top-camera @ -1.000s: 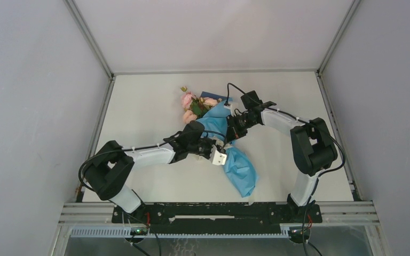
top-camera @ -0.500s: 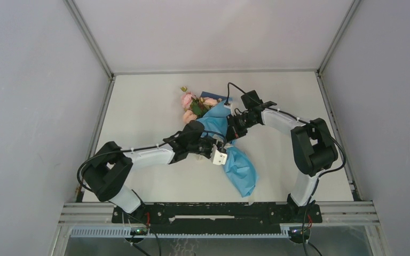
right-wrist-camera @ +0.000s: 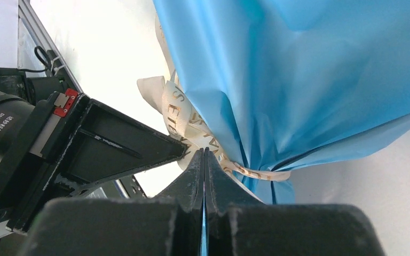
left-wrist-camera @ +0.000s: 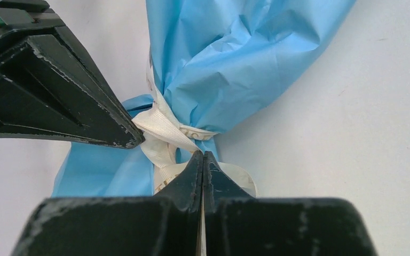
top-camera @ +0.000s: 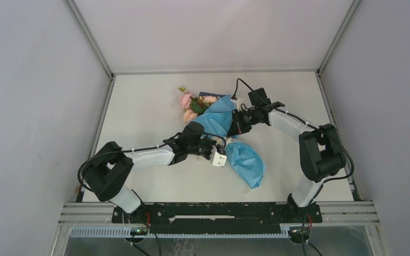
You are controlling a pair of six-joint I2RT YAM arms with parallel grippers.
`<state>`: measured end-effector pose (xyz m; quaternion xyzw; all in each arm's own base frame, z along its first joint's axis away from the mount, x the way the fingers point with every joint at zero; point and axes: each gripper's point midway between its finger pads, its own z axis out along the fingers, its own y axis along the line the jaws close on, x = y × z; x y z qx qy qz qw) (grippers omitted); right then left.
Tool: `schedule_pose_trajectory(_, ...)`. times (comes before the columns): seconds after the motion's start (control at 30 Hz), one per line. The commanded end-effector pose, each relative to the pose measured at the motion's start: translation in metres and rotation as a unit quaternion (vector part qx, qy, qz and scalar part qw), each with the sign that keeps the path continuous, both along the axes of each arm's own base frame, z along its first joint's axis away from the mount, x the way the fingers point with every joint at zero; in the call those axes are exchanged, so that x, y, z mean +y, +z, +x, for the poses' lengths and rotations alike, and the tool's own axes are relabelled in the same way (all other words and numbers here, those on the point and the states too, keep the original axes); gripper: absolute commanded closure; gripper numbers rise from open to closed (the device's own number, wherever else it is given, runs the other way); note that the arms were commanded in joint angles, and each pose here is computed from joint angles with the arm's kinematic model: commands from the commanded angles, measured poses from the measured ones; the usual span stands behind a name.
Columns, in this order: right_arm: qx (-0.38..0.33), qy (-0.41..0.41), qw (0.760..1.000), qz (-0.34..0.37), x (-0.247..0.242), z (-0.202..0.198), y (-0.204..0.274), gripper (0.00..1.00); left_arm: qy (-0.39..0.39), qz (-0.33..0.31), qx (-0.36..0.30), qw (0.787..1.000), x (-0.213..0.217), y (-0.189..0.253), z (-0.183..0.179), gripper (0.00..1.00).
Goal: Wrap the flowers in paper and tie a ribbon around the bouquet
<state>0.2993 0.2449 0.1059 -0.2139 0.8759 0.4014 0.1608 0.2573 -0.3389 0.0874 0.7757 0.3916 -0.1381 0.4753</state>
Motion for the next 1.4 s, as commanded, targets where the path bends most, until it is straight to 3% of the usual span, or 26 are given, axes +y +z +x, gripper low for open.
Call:
schedule_pose_trajectory(0.0, -0.028, -0.019, 0.999, 0.018, 0.003, 0.013, 0.015, 1.0, -0.013, -0.01, -0.004, 1.0, 0.002, 0.007, -0.009, 1.0)
schedule_pose_trajectory(0.17, -0.033, -0.028, 0.999, 0.028, 0.005, 0.014, 0.022, 1.0, -0.026, -0.018, 0.001, 1.0, -0.002, 0.009, -0.013, 1.0)
schedule_pose_trajectory(0.37, -0.057, -0.033, 0.993, 0.094, 0.029, 0.017, 0.064, 1.0, -0.024, -0.02, 0.002, 1.0, -0.004, 0.008, -0.011, 1.0)
schedule_pose_trajectory(0.77, -0.031, -0.074, 0.996, 0.042, 0.031, 0.018, 0.031, 1.0, -0.01, -0.019, -0.001, 1.0, -0.001, 0.008, -0.007, 1.0)
schedule_pose_trajectory(0.97, -0.06, -0.019, 0.998, 0.007, 0.016, 0.008, 0.03, 0.77, -0.007, -0.009, 0.002, 1.0, 0.006, 0.002, -0.007, 1.0)
schedule_pose_trajectory(1.17, -0.051, 0.04, 0.997, -0.041, 0.019, -0.007, 0.006, 0.76, -0.042, 0.003, 0.019, 0.999, 0.013, 0.0, -0.028, 1.0)
schedule_pose_trajectory(1.37, -0.068, 0.068, 0.994, -0.055, 0.031, -0.008, 0.002, 0.7, -0.032, -0.004, 0.021, 0.999, 0.011, -0.002, -0.024, 1.0)
